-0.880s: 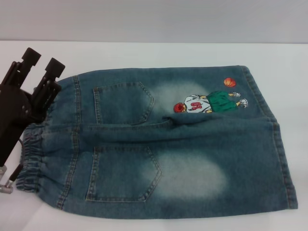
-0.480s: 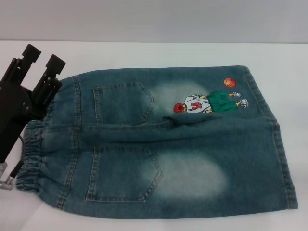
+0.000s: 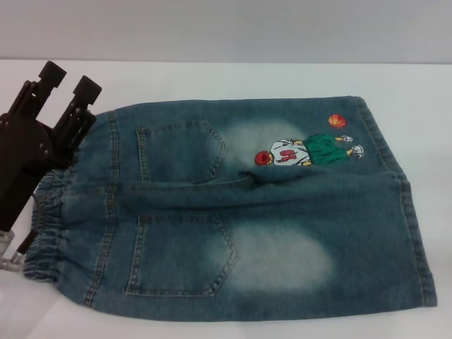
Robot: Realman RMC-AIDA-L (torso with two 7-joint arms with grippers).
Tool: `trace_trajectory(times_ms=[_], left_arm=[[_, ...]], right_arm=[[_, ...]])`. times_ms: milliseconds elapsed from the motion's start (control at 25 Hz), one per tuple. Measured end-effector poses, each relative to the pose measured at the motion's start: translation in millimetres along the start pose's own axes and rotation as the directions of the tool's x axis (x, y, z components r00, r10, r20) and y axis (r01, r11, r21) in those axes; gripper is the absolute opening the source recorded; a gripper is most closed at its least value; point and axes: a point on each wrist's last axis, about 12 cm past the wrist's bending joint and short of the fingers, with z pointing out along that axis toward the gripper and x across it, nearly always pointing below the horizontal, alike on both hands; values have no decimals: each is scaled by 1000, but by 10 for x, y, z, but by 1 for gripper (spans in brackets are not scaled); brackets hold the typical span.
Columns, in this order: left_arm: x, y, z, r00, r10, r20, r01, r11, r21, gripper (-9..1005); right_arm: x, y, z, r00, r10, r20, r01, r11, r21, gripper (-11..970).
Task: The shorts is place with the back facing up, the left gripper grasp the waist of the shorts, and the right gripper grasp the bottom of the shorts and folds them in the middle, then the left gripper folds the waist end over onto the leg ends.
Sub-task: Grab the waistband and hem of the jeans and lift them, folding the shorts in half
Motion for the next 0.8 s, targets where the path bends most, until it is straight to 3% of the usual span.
trace_trajectory(times_ms=[800], left_arm=[[-7, 57, 54, 999, -34, -9, 34, 999, -8, 689]], right_arm=[[8, 67, 18, 1000, 21, -5, -21, 1000, -20, 527]])
